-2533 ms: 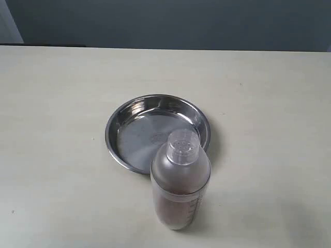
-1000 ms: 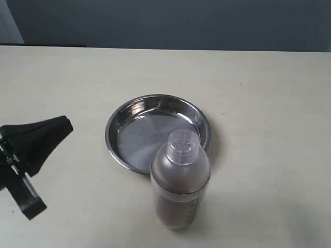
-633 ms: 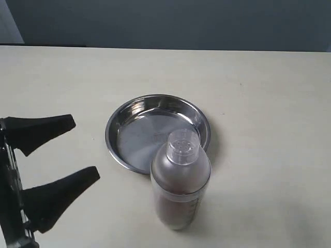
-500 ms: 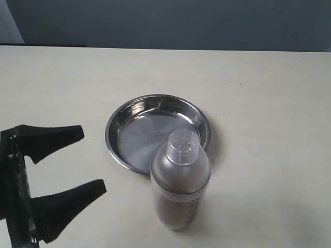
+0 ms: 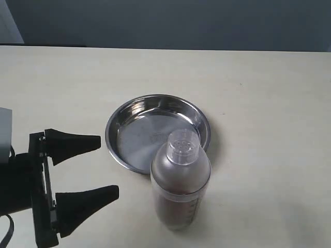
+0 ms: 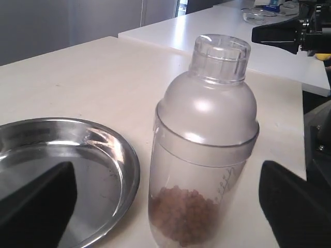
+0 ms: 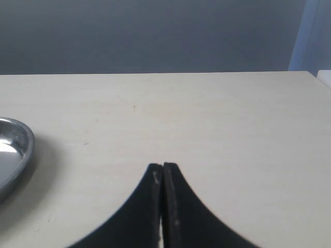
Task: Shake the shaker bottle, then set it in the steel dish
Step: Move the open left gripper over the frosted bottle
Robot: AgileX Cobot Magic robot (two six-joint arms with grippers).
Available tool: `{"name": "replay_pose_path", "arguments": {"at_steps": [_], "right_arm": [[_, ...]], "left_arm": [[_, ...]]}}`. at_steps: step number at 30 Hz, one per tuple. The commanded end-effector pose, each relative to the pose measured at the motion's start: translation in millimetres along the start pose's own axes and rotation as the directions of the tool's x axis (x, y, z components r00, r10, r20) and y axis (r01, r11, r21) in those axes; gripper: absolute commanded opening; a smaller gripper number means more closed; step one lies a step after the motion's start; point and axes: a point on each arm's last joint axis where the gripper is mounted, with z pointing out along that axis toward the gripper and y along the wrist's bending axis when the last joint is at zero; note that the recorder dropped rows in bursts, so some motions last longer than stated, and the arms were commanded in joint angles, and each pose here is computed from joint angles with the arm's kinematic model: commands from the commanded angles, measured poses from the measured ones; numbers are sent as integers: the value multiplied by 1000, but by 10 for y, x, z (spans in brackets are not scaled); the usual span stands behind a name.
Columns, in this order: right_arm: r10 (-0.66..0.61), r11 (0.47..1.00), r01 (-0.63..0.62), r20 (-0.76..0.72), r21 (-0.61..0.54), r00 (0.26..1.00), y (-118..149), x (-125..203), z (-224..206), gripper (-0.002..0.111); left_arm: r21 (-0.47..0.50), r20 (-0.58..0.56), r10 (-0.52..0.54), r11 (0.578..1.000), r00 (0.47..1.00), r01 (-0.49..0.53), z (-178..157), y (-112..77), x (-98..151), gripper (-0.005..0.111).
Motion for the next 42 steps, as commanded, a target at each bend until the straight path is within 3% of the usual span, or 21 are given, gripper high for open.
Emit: {"name": "replay_pose_path", "arguments": {"at_steps": [1, 7, 19, 25, 28, 35, 42], "right_arm": [[-2, 1000, 2, 14, -3, 1000, 1, -8, -2, -1], [-2, 1000, 2, 14, -3, 1000, 1, -8, -2, -1], [-2, 1000, 2, 14, -3, 1000, 1, -8, -2, -1], [-2, 1000, 2, 14, -3, 1000, 1, -8, -2, -1], [-2, 1000, 2, 14, -3, 1000, 1, -8, -2, -1], [-2, 1000, 2, 14, -3, 1000, 1, -8, -2, -1], [-2, 1000, 2, 14, -3, 1000, 1, -8, -2, -1]], "left_arm": [[41, 27, 17, 999, 1000, -18, 65, -40, -56, 89], [64, 105, 102, 992, 989, -110, 216, -49, -242, 89], [158, 228, 95, 978, 969, -133, 553, -163, -585, 89], [196, 171, 49, 977, 984, -83, 885, -157, -495, 89], [190, 178, 103, 972, 979, -137, 1011, -136, -471, 89], [183, 203, 120, 970, 972, -158, 1174, -47, -475, 89], [195, 137, 93, 973, 986, -119, 1280, 19, -286, 87]]}}
